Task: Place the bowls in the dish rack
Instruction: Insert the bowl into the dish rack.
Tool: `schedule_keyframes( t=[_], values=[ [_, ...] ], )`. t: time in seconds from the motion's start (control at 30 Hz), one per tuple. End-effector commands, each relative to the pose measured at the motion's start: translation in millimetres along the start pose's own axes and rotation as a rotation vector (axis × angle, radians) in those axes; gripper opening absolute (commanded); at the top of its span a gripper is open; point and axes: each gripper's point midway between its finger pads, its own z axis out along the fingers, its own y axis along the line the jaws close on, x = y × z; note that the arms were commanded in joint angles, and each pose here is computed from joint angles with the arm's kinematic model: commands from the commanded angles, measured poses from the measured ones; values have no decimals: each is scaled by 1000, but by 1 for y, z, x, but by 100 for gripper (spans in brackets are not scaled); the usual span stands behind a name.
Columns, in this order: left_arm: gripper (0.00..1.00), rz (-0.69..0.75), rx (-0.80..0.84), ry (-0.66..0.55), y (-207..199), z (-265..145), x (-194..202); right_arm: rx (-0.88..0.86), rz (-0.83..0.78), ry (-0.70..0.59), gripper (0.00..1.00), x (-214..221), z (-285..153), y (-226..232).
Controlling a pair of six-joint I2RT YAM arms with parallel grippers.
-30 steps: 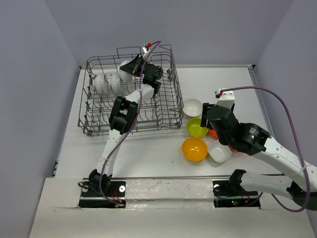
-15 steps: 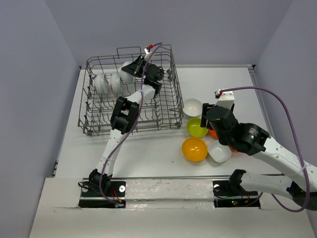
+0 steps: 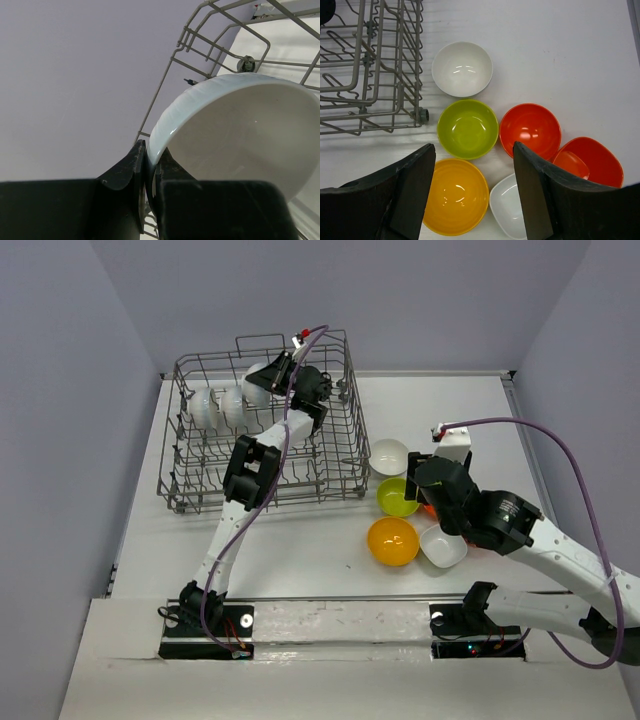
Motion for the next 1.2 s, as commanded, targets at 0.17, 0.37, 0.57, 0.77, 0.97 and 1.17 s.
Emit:
schedule_keyframes(
  t=[0.17, 0.37, 0.57, 0.77, 0.97, 1.17],
  values=[
    [0, -178, -9, 101, 48, 9, 1, -20, 35, -34, 69, -12, -3, 1],
    [0, -184, -10, 101, 57, 9, -1, -27, 36, -41, 69, -14, -4, 2],
    [0, -175, -15, 103, 59, 13, -1, -50, 38, -35, 68, -14, -4, 7],
    [0, -161, -19, 107, 53, 15, 1, -57, 37, -32, 68, -12, -2, 10],
    [0, -136, -12, 91, 38, 8, 1, -56, 34, -30, 68, -10, -1, 10],
    [0, -133, 1, 65, 29, -3, -3, -53, 31, -28, 69, -9, 0, 10]
  ],
)
